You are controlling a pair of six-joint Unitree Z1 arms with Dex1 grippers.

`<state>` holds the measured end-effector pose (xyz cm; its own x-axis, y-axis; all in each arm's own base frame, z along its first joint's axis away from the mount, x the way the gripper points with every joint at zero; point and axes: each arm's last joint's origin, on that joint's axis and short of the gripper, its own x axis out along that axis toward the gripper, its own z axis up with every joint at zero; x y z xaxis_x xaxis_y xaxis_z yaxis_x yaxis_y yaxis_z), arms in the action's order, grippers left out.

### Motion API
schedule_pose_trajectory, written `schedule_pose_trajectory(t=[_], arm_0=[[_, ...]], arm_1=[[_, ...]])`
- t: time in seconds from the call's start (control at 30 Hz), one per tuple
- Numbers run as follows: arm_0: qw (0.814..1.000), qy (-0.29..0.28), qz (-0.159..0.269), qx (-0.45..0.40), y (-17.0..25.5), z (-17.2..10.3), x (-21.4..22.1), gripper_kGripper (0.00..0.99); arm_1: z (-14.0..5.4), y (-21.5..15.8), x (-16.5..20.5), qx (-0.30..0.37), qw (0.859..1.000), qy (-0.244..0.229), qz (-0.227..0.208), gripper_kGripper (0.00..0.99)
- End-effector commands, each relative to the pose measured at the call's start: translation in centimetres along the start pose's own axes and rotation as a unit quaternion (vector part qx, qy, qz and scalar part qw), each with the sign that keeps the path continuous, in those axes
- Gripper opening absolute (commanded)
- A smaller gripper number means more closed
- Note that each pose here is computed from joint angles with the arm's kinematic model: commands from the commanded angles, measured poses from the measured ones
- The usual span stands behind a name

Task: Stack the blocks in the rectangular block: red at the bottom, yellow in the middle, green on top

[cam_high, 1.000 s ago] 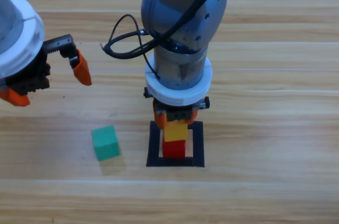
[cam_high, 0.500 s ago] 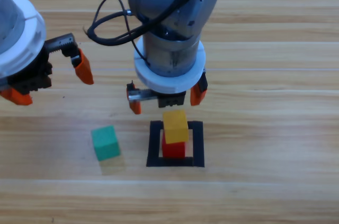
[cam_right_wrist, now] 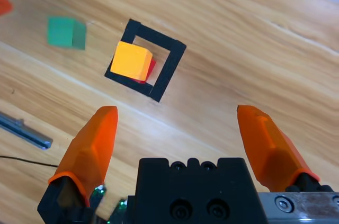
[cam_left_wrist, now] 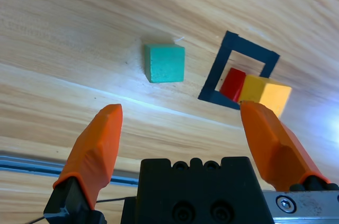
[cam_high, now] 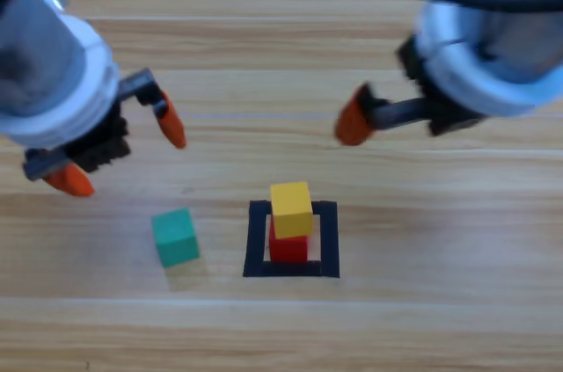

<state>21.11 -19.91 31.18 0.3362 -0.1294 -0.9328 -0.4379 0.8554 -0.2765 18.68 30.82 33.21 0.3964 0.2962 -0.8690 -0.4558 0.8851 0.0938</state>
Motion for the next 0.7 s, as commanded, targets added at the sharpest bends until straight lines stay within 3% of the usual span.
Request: schedule_pose_trajectory(t=[0.03,0.17,0.27,0.5,0.7], arm_0=[[0.997,0.025,0.066,-0.019,-2.1,0.3,5.9,0.943],[0.994,0.053,0.091,-0.012,-2.9,0.5,8.7,0.943],[0.994,0.064,0.093,0.004,-3.0,0.8,9.3,0.933],[0.990,0.077,0.112,0.022,-3.0,0.8,11.1,0.933],[0.986,0.091,0.128,0.051,-3.4,0.6,13.5,0.933]], arm_1=[[-2.3,-8.2,-1.5,0.029,0.996,-0.060,0.052,0.990],[-5.3,-10.4,-1.1,0.003,0.990,-0.086,0.109,0.990],[-6.7,-10.8,-0.6,-0.012,0.988,-0.086,0.128,0.990],[-7.5,-11.0,0.0,-0.018,0.989,-0.072,0.125,0.990],[-8.2,-11.2,-0.4,-0.040,0.985,-0.102,0.130,0.990]])
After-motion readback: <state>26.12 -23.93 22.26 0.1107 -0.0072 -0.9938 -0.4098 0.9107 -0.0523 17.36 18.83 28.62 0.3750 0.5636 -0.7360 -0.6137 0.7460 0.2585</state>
